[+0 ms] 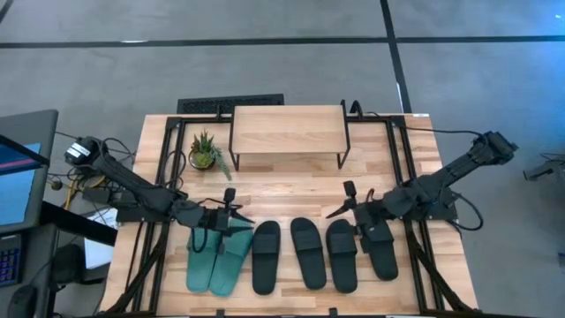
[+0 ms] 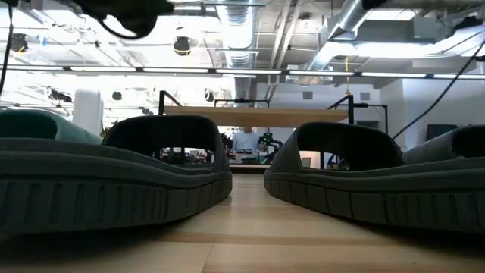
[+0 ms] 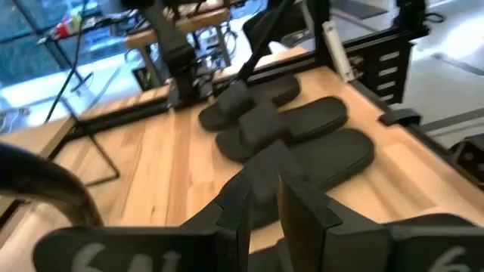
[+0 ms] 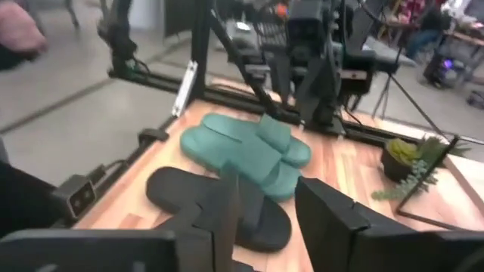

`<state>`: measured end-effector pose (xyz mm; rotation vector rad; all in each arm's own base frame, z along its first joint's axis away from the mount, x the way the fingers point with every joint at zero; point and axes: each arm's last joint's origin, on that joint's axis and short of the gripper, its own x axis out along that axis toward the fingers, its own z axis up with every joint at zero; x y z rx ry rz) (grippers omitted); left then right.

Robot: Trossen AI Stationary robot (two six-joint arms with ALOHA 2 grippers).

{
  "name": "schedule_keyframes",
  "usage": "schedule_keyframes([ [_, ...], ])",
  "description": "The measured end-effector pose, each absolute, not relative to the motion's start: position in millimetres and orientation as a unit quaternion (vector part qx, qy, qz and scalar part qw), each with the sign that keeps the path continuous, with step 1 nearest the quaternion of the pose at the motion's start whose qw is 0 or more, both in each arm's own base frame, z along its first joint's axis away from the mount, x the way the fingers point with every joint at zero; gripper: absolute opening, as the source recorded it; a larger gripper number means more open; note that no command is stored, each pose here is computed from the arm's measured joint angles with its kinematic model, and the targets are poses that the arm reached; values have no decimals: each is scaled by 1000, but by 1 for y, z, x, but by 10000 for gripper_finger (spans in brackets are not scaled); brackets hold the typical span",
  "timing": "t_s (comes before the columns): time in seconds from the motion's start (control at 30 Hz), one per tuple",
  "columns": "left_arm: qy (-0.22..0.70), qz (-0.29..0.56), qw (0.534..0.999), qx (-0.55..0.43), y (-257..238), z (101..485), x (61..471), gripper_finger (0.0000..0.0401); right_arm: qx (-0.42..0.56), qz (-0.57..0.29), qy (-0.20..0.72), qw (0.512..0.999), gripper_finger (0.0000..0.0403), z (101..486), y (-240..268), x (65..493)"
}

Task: Pick and place slides into the shelf
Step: Put the black slipper on the shelf

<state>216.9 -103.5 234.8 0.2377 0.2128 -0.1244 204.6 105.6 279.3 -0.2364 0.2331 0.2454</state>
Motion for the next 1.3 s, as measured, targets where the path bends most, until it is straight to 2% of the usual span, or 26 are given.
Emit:
schedule_keyframes([
  [0.2, 89, -86, 977, 172, -128, 254, 210, 55, -187, 78, 200, 959, 159, 285, 134, 217],
  [0.4, 101, -55, 969, 221, -141, 259, 201, 55, -221, 44, 265, 938, 157, 275, 162, 213],
  [0.73, 146, 48, 949, 274, -139, 251, 193, 55, -164, -29, 369, 914, 124, 256, 182, 176],
  [1.07, 146, 63, 952, 263, -138, 251, 193, 55, -56, -81, 447, 889, 134, 245, 192, 121],
  [1.3, 147, 73, 953, 254, -134, 251, 196, 55, -77, -127, 524, 839, 132, 214, 209, 103],
])
